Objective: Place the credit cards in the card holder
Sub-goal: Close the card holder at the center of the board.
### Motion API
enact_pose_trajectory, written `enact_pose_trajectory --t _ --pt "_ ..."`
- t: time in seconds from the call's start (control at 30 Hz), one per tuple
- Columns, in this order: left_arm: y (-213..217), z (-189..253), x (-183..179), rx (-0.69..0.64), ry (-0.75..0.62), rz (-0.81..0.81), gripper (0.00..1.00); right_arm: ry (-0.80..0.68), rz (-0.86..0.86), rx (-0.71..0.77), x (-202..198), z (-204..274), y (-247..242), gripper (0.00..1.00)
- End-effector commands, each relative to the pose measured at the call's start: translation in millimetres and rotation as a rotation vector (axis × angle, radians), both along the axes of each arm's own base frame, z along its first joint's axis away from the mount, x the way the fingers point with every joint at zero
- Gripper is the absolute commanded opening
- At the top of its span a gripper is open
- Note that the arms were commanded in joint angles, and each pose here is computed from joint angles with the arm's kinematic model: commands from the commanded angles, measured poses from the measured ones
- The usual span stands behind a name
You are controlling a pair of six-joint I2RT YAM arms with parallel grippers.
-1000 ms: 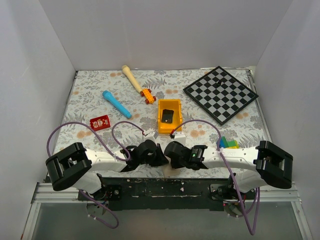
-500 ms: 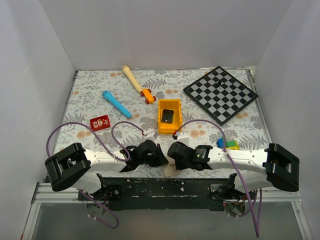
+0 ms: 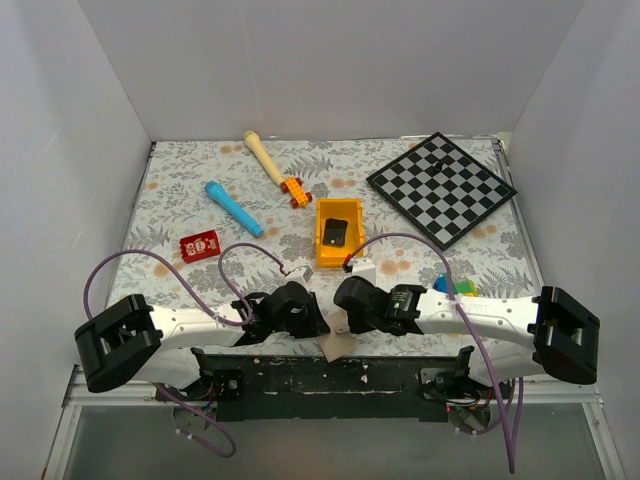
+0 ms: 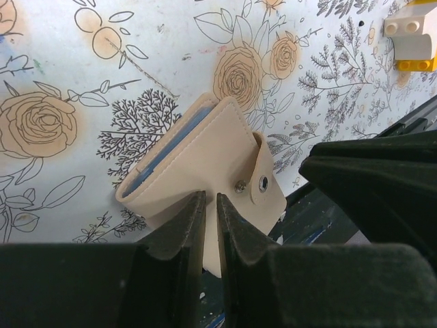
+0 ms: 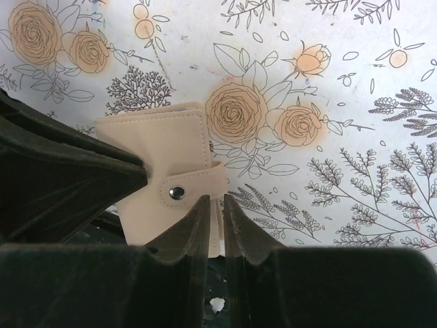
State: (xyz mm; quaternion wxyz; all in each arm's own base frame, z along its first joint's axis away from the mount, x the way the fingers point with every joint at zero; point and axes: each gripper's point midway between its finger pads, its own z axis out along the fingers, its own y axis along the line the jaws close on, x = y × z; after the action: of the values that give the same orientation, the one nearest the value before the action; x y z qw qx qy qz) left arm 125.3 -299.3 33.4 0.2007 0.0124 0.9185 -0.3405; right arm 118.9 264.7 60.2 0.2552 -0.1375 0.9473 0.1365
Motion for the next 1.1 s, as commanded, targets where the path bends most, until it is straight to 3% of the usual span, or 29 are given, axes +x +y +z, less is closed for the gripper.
enact_pose_trajectory --t 0.0,0.57,1.07 --pt "4.8 4.4 -2.8 0.014 -0.011 -0.009 0.13 -0.021 0.002 0.04 7.9 15.7 10.5 0.22" --pt "10.8 0.2 -6.0 0.027 -0.013 -0.016 0.15 0.024 0.087 0.141 5.5 17.5 41.4 0.22" --pt "11.2 -12.5 -9.1 0.046 0.013 -0.024 0.15 0.055 0.046 0.096 3.8 -0.9 29.3 0.22"
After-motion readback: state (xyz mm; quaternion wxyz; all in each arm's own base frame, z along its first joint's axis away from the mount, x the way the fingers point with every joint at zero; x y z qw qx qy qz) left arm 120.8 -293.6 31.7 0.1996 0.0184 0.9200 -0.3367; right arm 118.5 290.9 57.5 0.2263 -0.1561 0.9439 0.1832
